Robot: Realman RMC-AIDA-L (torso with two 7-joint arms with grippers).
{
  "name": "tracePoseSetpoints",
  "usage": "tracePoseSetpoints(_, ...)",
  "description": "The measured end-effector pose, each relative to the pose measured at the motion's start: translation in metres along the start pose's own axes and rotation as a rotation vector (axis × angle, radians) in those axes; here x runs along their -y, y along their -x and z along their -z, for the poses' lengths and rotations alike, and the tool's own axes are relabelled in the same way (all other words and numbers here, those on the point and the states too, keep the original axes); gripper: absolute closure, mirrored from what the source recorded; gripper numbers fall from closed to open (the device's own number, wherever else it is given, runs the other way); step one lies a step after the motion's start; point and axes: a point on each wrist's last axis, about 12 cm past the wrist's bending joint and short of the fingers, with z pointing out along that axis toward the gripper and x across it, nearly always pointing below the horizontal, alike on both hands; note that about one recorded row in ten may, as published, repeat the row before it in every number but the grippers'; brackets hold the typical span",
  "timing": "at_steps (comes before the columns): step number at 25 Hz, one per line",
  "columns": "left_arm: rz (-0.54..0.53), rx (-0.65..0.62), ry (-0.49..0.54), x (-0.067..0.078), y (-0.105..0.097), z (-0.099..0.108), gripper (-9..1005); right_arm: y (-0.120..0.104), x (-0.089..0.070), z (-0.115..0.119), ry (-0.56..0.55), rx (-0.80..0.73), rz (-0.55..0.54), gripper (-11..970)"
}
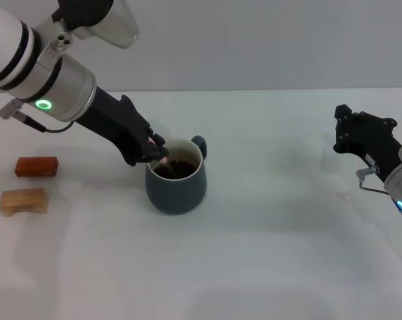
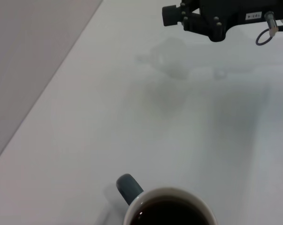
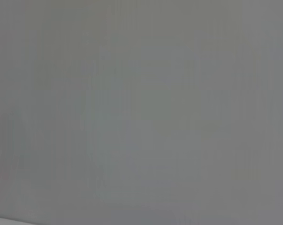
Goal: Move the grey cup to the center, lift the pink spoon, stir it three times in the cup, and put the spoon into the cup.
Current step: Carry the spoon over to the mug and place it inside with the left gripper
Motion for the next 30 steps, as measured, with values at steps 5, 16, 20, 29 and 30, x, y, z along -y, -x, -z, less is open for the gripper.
tracePoseSetpoints(5,-0.005,0.002,-0.009,-0.001,-0.003,-0.002,850,-0.001,-0.002,0.002,0.002,0.003,-0.010,949)
tracePoseSetpoints(16,-0.017,0.026,0.006,-0.004,-0.001,-0.006,850,0.000,-0.003,0.001,0.005,0.006,-0.012,950)
tracePoseSetpoints(20,0.000,0.046,0.039,-0.010,-0.003,-0.010,850,0.000,-0.003,0.001,0.005,0.007,-0.013,950)
tracePoseSetpoints(29,0.017,-0.003,0.069,-0.016,-0.012,-0.010,850,0.000,-0.003,0.001,0.005,0.006,-0.013,950)
tracePoseSetpoints(30,0.021,-0.006,0.067,-0.016,-0.012,-0.008,850,0.000,-0.003,0.001,0.005,0.006,-0.013,950)
